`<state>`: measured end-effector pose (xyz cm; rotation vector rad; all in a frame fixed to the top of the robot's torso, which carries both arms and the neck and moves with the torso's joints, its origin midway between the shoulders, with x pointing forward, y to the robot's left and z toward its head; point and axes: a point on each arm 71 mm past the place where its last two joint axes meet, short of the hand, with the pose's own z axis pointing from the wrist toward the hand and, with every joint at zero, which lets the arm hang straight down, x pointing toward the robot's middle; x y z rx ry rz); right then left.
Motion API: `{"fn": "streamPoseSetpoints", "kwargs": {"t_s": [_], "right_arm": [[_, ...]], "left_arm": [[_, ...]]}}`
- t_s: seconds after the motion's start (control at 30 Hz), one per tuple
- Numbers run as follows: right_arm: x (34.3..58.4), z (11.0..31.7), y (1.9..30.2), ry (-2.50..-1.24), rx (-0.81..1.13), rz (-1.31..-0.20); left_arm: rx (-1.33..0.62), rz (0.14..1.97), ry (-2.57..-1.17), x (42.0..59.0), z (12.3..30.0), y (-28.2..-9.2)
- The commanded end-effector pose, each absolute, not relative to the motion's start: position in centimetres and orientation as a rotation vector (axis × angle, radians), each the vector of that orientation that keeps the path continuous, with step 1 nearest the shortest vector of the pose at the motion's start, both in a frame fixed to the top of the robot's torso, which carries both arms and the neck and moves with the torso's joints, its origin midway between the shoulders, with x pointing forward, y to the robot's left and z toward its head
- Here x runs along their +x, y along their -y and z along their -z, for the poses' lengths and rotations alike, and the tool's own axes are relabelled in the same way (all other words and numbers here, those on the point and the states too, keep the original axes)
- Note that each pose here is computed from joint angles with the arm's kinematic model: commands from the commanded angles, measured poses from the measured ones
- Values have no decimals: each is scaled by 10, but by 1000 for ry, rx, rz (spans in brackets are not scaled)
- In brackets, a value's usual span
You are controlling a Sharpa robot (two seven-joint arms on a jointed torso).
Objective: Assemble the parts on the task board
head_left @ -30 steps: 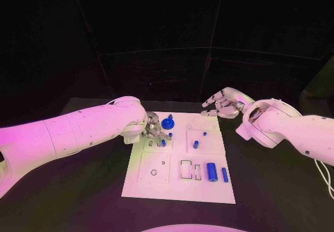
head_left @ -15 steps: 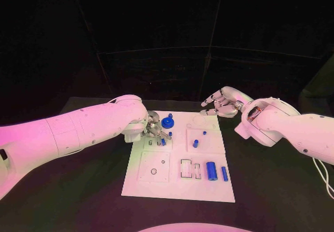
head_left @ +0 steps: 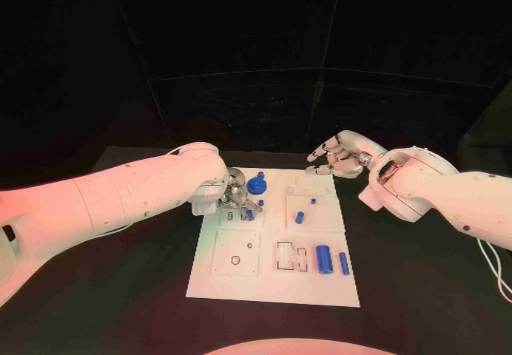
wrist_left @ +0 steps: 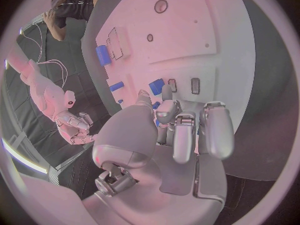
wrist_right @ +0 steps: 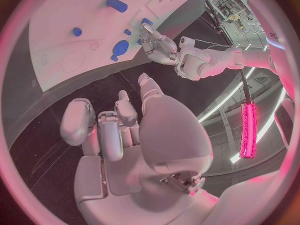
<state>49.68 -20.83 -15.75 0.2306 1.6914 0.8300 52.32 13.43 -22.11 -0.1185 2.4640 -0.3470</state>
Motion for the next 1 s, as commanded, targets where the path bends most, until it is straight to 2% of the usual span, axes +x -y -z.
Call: {"fn": "streamPoseSetpoints", "kwargs": {"t_s": [0.03,1.0], "right_arm": [[497,157,207,-1695,221,-832],[498,157,205,-1702,213,-834]], "left_arm": [[-96,331,-2478,523,221,-133],[-89,340,-2476,522,221,-128]]}}
